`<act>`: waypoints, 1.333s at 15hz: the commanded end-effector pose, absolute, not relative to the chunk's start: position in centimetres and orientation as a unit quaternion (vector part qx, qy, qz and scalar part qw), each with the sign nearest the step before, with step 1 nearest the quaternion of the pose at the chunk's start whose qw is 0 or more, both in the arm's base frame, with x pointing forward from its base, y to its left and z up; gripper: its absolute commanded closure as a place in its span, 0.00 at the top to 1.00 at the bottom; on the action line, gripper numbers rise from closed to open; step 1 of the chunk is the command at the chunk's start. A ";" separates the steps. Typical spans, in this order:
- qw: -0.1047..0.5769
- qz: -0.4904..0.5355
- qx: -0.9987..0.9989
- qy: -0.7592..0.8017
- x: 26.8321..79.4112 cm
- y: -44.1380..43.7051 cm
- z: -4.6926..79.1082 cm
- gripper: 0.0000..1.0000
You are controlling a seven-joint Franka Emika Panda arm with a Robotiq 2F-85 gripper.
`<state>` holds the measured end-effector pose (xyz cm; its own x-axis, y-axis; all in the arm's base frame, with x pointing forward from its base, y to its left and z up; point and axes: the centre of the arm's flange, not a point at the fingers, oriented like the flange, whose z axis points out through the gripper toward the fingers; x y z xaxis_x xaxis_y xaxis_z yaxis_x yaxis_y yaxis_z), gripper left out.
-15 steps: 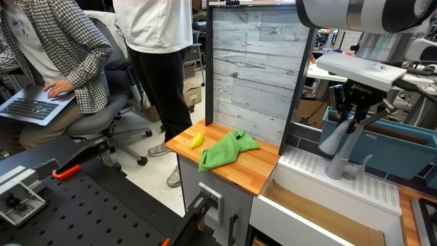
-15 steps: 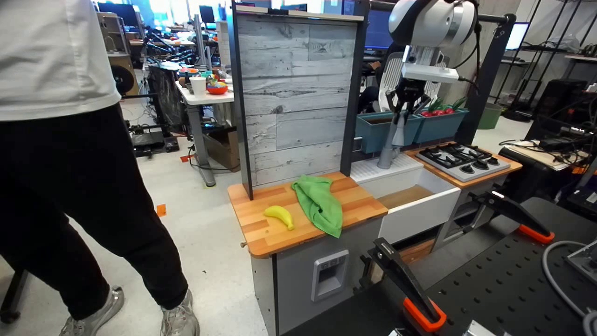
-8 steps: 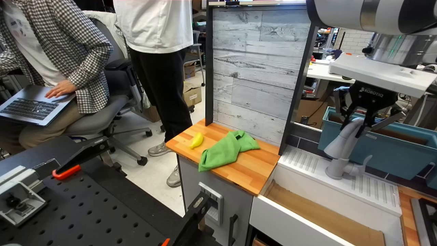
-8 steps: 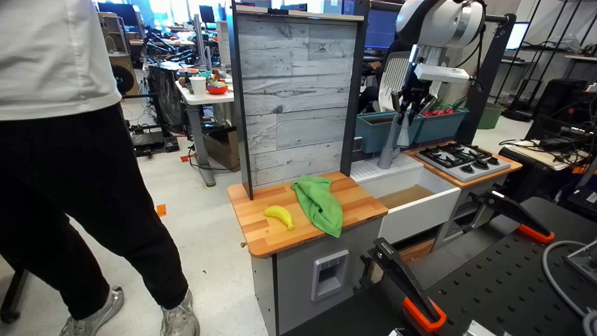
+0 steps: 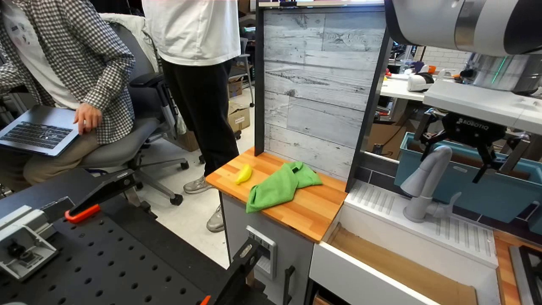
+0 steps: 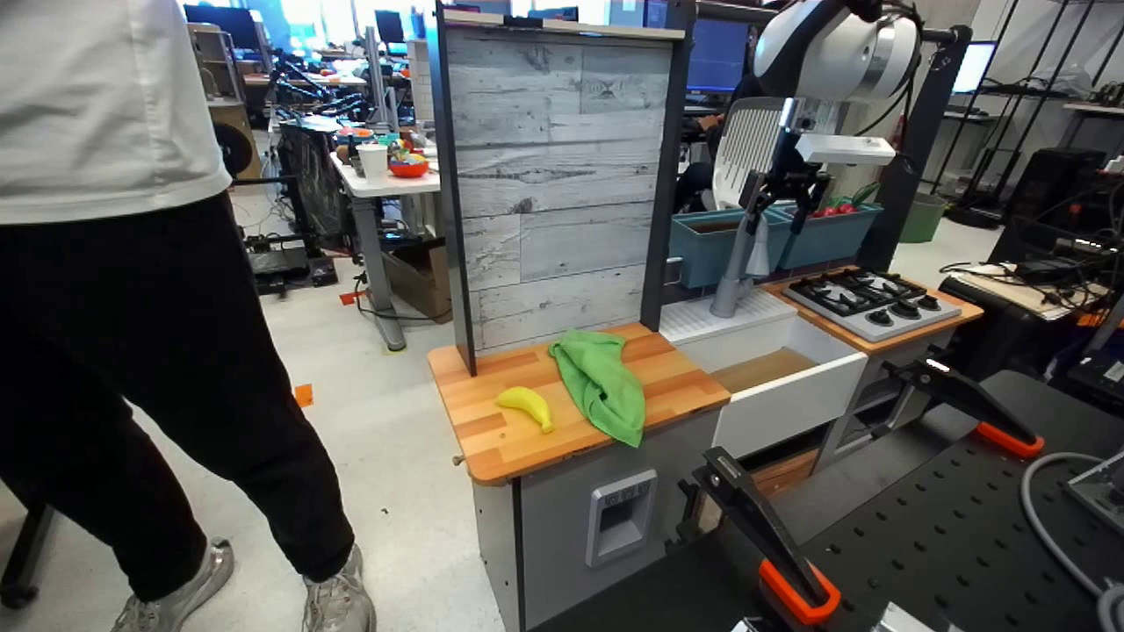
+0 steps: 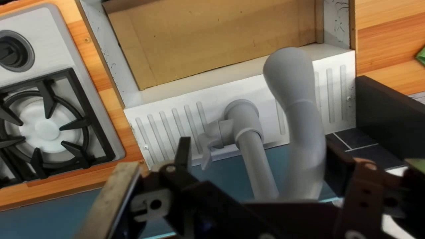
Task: Move the tap
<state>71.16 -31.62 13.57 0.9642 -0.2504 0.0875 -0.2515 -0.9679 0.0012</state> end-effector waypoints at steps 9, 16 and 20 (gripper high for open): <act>0.016 0.097 0.990 -0.099 69.3 -31.5 15.7 1.00; 0.003 0.118 0.989 -0.093 66.7 -30.3 18.8 1.00; -0.007 0.132 0.987 -0.090 64.3 -29.3 21.5 1.00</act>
